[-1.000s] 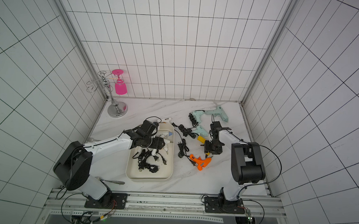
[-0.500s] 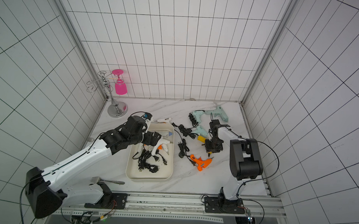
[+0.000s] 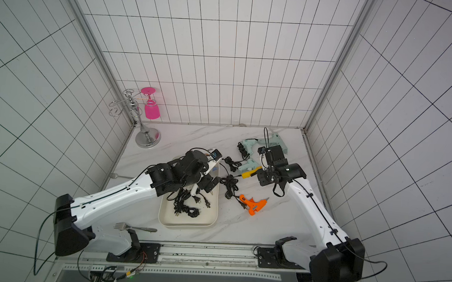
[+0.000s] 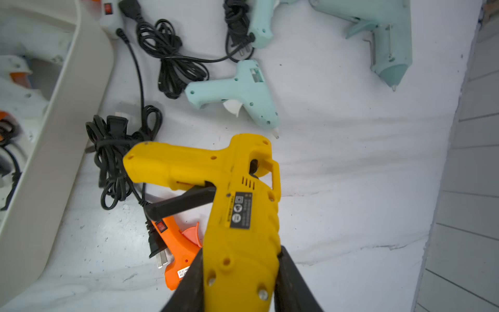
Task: Put the hot melt glue gun into the storage box
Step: Adjust the hot melt adhesive gun in the storage box.
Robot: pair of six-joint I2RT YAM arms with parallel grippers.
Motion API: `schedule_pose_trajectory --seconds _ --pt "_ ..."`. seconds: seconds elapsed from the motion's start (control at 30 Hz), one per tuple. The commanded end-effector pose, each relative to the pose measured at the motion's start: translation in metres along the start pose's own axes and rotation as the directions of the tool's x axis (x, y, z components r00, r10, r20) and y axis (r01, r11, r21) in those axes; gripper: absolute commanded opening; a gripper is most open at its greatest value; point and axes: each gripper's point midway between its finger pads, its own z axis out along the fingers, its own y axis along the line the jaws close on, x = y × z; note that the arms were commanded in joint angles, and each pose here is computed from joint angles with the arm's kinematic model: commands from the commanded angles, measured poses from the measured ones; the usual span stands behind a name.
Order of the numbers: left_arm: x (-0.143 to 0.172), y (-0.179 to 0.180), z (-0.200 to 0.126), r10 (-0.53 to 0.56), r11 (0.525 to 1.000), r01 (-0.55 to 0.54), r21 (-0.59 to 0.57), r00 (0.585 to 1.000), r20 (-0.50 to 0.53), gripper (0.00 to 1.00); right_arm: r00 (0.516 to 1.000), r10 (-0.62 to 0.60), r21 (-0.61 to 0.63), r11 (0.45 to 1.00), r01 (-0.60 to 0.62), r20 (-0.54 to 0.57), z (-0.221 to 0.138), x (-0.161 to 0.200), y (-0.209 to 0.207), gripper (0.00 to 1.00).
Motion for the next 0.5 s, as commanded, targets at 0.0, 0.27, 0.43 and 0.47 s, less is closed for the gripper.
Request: schedule_pose_trajectory --seconds 0.0,0.27,0.43,0.47 --pt "-0.016 0.008 -0.004 0.118 0.991 -0.116 -0.067 0.993 0.023 0.99 0.993 -0.114 -0.051 0.992 0.115 0.025 -0.016 -0.004 0.019 0.16" --pt "0.002 -0.024 0.018 0.142 0.988 -0.14 0.056 0.989 -0.031 0.98 0.993 -0.121 -0.093 0.988 0.12 -0.01 0.006 0.013 0.03 0.07" --pt "0.016 -0.04 0.026 0.088 0.988 -0.077 0.134 0.993 -0.077 0.97 0.997 -0.076 -0.15 0.986 0.074 -0.009 0.016 0.017 0.041 0.03" --pt "0.019 -0.048 0.027 0.086 0.982 -0.071 0.175 0.993 -0.077 0.98 0.997 -0.077 -0.153 0.985 0.077 0.012 0.013 0.013 0.042 0.03"
